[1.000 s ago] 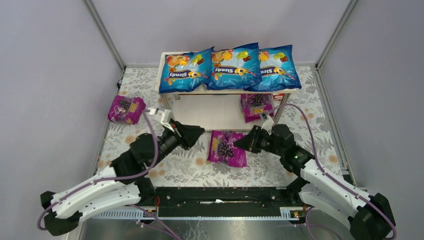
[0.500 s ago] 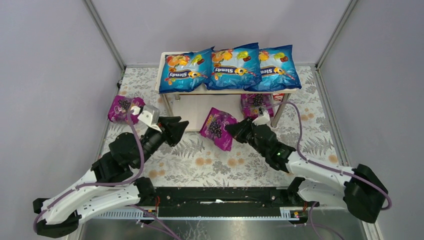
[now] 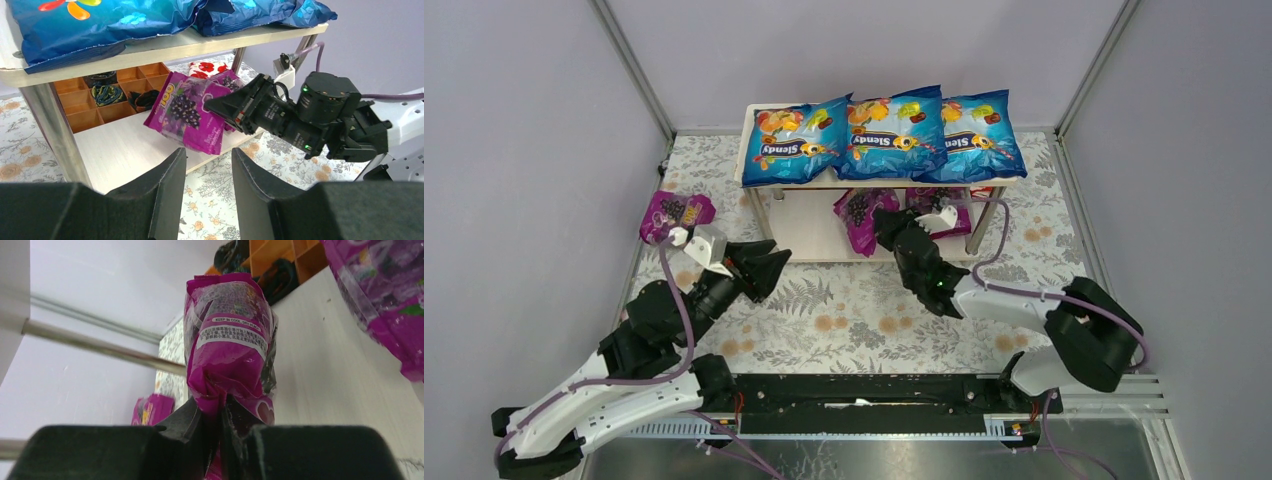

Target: Place and organize the candy bags onto the shelf

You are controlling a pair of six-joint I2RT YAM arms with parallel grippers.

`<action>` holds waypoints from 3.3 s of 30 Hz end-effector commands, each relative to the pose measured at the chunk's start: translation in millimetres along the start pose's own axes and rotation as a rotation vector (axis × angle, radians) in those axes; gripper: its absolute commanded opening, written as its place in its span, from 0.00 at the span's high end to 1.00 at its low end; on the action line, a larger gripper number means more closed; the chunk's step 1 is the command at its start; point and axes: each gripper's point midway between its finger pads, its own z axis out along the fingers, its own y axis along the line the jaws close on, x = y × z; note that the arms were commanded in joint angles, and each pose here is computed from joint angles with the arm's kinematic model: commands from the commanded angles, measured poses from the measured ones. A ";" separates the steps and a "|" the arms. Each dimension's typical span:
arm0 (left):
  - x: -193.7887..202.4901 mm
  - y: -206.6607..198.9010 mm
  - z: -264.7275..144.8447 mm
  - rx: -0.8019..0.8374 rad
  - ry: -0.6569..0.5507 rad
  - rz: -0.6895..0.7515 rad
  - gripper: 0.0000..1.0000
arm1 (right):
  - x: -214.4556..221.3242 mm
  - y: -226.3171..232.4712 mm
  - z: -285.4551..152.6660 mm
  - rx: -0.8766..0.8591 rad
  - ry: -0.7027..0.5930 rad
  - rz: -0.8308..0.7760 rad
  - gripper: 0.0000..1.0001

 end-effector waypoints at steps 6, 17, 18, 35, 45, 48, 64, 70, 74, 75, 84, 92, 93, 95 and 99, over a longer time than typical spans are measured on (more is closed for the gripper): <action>-13.6 2.2 -4.2 -0.007 -0.069 -0.039 0.55 | -40.1 45.2 37.3 0.040 -0.324 0.098 0.99; -18.5 5.7 -8.4 -0.018 -0.091 -0.050 0.53 | -21.5 15.6 45.6 0.226 -0.349 0.023 0.77; -18.6 4.7 -8.2 -0.013 -0.091 -0.050 0.53 | -21.9 14.9 44.3 0.232 -0.343 0.007 0.73; -5.6 9.0 6.5 -0.042 -0.041 -0.026 0.51 | 3.2 -8.3 20.1 0.227 -0.036 -0.201 0.23; -6.4 21.3 6.0 -0.101 -0.045 -0.011 0.52 | 7.6 -22.8 33.4 0.184 0.008 -0.265 0.52; -2.8 22.6 9.5 -0.110 -0.030 0.000 0.52 | 2.7 -28.0 35.4 0.194 -0.009 -0.279 0.58; 17.6 55.6 30.6 -0.273 0.054 0.043 0.53 | -5.7 -33.5 9.2 0.041 0.070 -0.329 0.21; 31.8 61.9 30.5 -0.329 0.094 -0.021 0.52 | 4.6 -26.5 -22.7 -0.140 0.182 -0.460 0.03; 53.1 69.3 23.0 -0.391 0.167 -0.080 0.48 | 18.9 -41.6 -40.6 -0.229 0.258 -0.612 0.00; 60.0 70.9 20.1 -0.408 0.187 -0.104 0.46 | 22.8 -51.6 -45.8 -0.245 0.266 -0.650 0.00; 105.0 90.7 -6.6 -0.624 0.272 -0.335 0.22 | 27.6 -45.9 -69.4 -0.419 0.255 -0.657 0.00; 131.7 120.0 -24.8 -0.853 0.273 -0.516 0.12 | 16.4 -45.5 -80.8 -0.445 0.206 -0.631 0.00; 133.0 126.6 -26.3 -0.880 0.265 -0.537 0.12 | 15.9 -45.4 -81.3 -0.446 0.204 -0.630 0.00; 137.9 138.3 -23.4 -0.902 0.269 -0.577 0.12 | 15.0 -44.7 -82.0 -0.450 0.202 -0.628 0.00; 147.0 179.7 -16.3 -0.939 0.316 -0.646 0.13 | 14.0 -46.6 -80.7 -0.438 0.196 -0.631 0.00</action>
